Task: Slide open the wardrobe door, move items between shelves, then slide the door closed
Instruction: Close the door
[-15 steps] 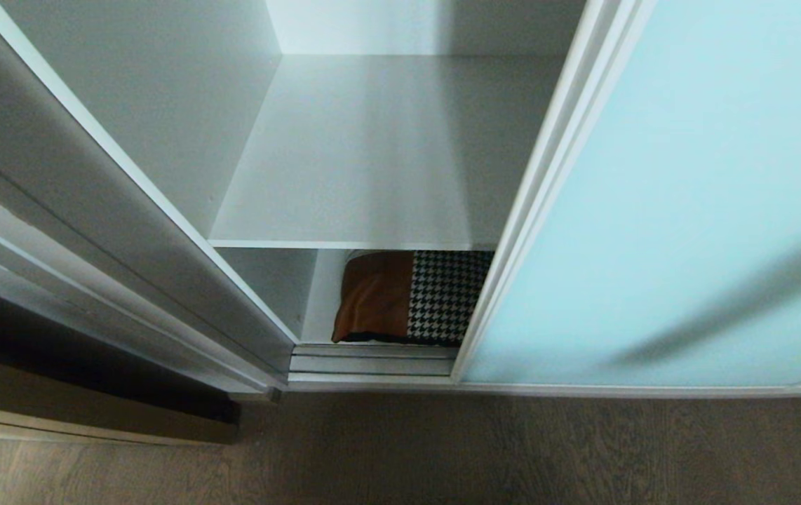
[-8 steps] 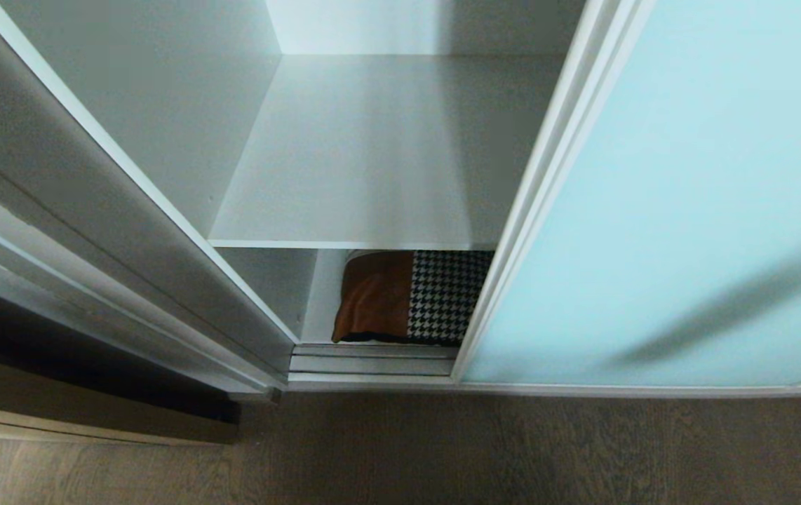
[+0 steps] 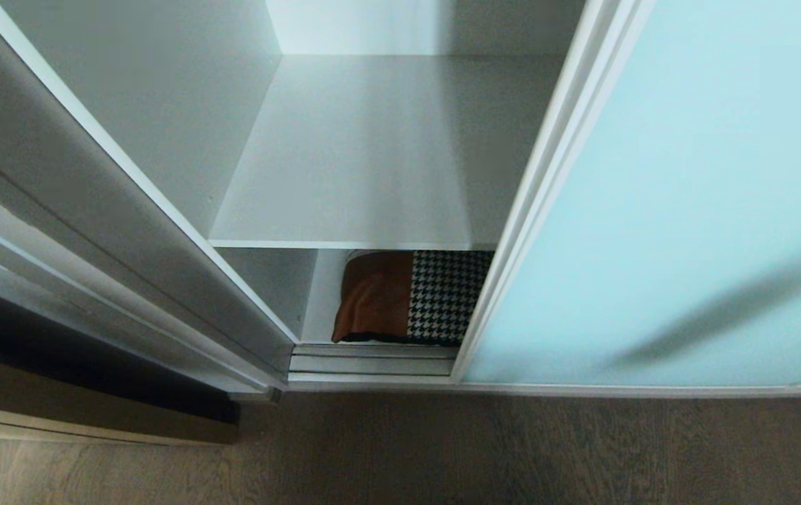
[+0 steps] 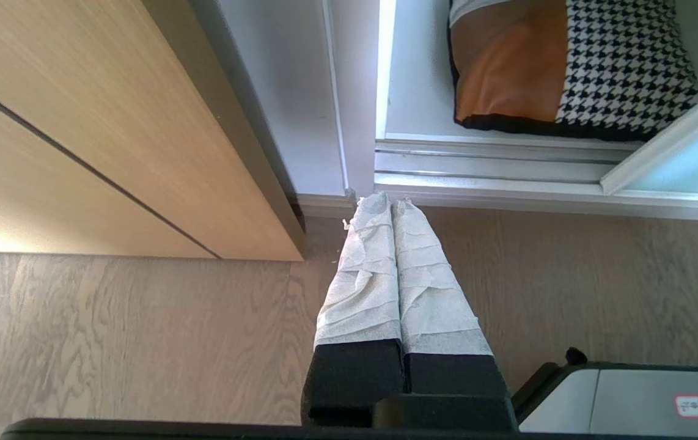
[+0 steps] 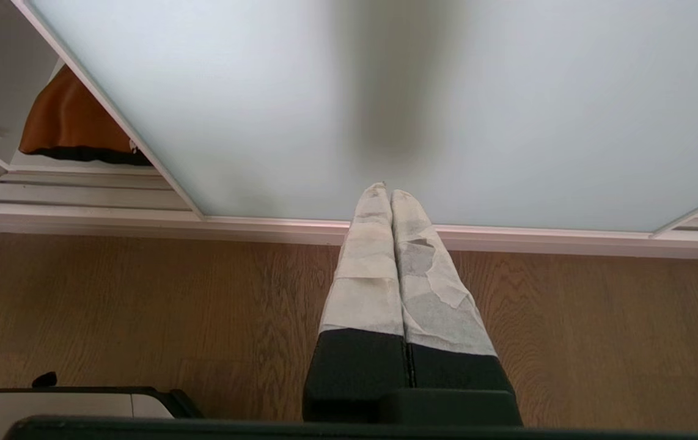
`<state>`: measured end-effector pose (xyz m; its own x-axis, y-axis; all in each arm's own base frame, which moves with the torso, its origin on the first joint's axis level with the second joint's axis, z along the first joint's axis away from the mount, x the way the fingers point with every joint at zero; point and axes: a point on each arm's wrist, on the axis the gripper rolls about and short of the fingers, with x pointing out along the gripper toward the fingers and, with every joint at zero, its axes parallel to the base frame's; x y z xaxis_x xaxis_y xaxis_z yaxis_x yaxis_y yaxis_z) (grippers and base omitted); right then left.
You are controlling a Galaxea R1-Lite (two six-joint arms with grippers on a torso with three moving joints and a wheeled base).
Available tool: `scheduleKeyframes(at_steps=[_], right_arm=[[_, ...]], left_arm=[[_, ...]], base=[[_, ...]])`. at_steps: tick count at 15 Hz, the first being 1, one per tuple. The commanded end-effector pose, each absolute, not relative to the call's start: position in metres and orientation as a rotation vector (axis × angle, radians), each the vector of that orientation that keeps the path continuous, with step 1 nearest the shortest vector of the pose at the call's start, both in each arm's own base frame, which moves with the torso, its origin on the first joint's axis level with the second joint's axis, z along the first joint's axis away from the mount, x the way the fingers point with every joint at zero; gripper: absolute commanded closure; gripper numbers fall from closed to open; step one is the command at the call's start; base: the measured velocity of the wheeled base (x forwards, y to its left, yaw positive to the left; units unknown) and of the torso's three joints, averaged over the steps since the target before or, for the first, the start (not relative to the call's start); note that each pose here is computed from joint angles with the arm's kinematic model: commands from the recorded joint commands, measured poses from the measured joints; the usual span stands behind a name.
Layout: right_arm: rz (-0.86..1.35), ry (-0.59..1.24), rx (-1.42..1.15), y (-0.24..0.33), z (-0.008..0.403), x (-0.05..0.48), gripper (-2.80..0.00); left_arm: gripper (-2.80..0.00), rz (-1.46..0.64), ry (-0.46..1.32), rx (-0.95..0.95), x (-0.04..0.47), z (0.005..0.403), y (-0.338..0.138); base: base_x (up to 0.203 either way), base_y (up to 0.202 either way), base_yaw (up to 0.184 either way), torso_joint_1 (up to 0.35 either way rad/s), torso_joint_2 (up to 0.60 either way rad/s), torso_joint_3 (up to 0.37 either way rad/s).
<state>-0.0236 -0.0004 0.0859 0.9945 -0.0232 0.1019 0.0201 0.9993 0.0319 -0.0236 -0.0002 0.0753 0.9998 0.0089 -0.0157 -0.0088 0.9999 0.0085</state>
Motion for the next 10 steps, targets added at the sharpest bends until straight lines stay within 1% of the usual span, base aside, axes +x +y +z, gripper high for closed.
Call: scheduleKeyframes(at_steps=[1, 3, 4, 10], right_arm=[[-0.020, -0.097, 0.030, -0.0004, 0.0852, -0.0234, 0.00], [-0.020, -0.092, 0.032, -0.0004, 0.0847, -0.0234, 0.00], [-0.019, -0.092, 0.031, -0.0004, 0.0847, -0.0234, 0.00], [-0.015, -0.091, 0.034, -0.0003, 0.0846, -0.0233, 0.00]], left_arm=[[0.00, 0.009, 0.015, 0.008, -0.0236, 0.0753, -0.0002], [0.00, 0.009, 0.014, 0.006, -0.0236, 0.0755, -0.0002], [0.00, 0.010, 0.005, 0.007, -0.0234, 0.0758, -0.0002], [0.00, 0.009, -0.002, 0.005, -0.0231, 0.0760, -0.0002]], base=[[0.000, 0.000, 0.000, 0.000, 0.00, 0.000], [-0.026, 0.000, 0.002, 0.002, 0.00, 0.003], [-0.148, 0.000, 0.000, 0.012, 0.00, 0.001], [-0.194, 0.000, 0.000, 0.001, 0.00, 0.001]])
